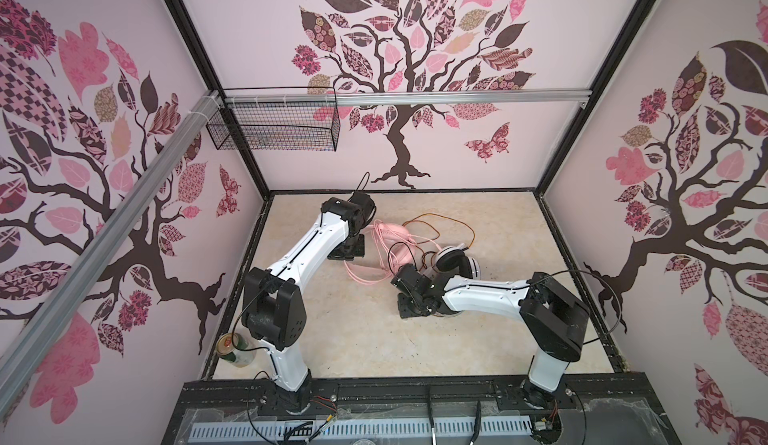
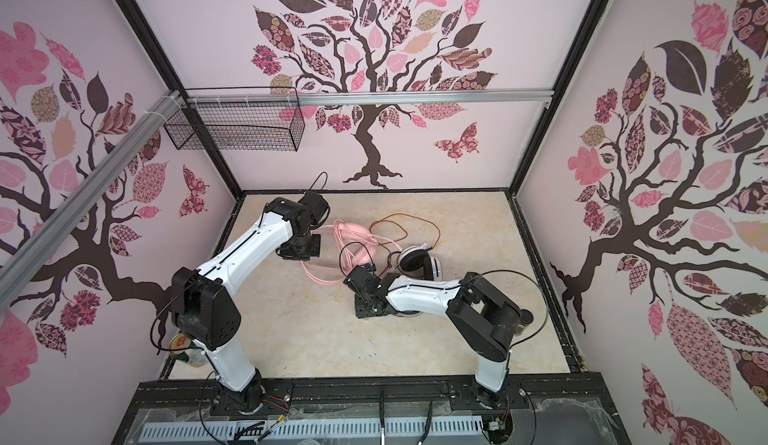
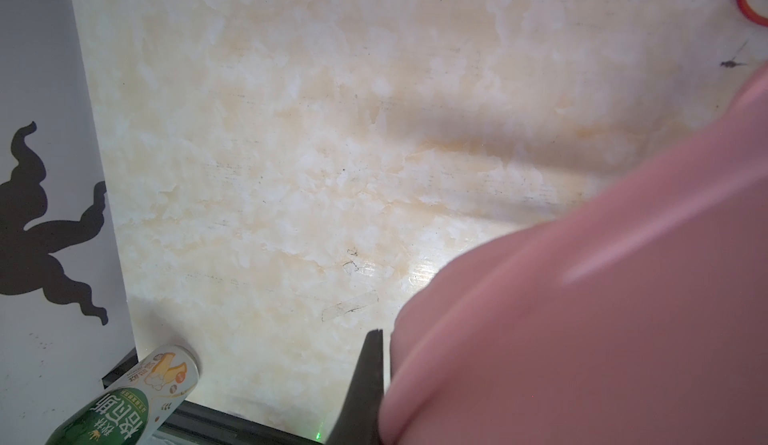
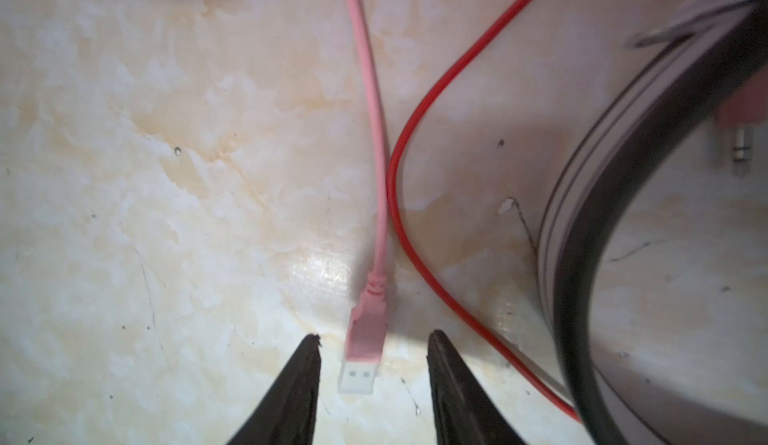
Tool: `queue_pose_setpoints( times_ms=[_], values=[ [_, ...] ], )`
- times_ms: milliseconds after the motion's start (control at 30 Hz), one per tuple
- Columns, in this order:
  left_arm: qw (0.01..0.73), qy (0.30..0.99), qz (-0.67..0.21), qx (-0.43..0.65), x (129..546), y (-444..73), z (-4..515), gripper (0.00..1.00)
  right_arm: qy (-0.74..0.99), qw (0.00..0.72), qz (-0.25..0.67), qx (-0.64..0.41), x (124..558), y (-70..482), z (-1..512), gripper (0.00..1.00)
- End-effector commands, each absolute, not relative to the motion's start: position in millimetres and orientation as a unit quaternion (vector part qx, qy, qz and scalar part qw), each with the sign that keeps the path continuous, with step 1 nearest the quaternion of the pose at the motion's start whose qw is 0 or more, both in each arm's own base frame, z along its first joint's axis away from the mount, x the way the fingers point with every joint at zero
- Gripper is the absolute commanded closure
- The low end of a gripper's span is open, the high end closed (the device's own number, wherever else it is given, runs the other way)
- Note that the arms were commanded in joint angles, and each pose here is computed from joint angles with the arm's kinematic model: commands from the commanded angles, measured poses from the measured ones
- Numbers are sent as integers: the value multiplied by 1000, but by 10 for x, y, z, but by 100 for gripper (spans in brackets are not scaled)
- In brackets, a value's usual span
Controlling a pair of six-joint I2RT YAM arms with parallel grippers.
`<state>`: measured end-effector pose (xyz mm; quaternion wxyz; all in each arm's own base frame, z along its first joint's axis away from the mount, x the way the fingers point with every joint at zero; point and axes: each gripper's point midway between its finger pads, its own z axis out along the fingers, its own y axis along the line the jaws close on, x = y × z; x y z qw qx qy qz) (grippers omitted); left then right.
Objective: Wrap the headphones
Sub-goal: 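Grasp the pink USB plug end of the cable with the right gripper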
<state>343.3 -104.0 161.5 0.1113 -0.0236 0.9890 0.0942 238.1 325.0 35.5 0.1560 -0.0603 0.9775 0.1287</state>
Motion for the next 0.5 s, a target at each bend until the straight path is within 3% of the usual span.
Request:
queue_pose_setpoints(
  times_ms=[0, 167, 467],
  values=[
    [128, 989, 65, -22, 3473, -1139, 1692, 100, 981, 156, 103, -46, 2406, 3247, 268, 57],
    [126, 990, 62, -23, 3455, -1144, 1674, 100, 983, 153, 89, -42, 2413, 3254, 190, 60],
    [131, 989, 59, -23, 3452, -1143, 1695, 100, 984, 156, 73, -38, 2368, 3172, 187, 75]
  ],
)
